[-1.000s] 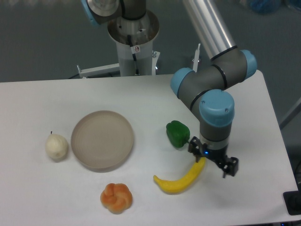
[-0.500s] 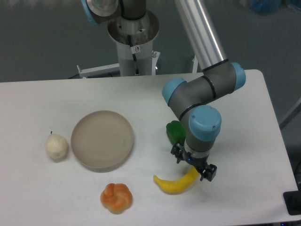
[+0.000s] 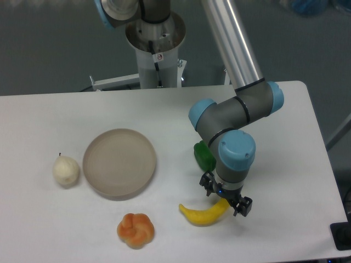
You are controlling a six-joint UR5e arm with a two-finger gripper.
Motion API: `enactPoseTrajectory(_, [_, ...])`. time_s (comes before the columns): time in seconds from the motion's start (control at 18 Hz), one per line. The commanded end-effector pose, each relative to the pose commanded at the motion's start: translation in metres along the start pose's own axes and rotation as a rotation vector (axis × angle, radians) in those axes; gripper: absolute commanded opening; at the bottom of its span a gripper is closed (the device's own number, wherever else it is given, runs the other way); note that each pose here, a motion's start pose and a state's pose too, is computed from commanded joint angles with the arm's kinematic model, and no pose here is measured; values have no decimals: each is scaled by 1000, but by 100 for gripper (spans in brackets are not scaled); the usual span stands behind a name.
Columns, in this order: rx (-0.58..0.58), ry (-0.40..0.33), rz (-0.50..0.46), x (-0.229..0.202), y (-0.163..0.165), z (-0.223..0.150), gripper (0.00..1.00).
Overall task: Pick up the banana from the table
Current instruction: 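Close the gripper fingers around the banana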
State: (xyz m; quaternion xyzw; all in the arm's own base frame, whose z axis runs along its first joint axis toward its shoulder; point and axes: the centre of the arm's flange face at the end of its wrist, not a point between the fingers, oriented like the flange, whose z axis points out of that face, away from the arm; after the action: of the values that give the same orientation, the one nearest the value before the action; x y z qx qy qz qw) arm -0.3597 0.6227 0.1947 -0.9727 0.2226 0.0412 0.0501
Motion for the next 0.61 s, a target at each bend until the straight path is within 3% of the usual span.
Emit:
enactPoseTrajectory(0.22, [1, -3, 2, -3, -1, 2, 100])
enactPoseTrajectory(0.28, [2, -6, 0, -5, -1, 1, 82])
enactPoseTrajectory(0.33, [2, -4, 2, -4, -1, 1, 72])
enactPoseTrajectory(0.61, [-20, -7, 3, -4, 1, 7, 70])
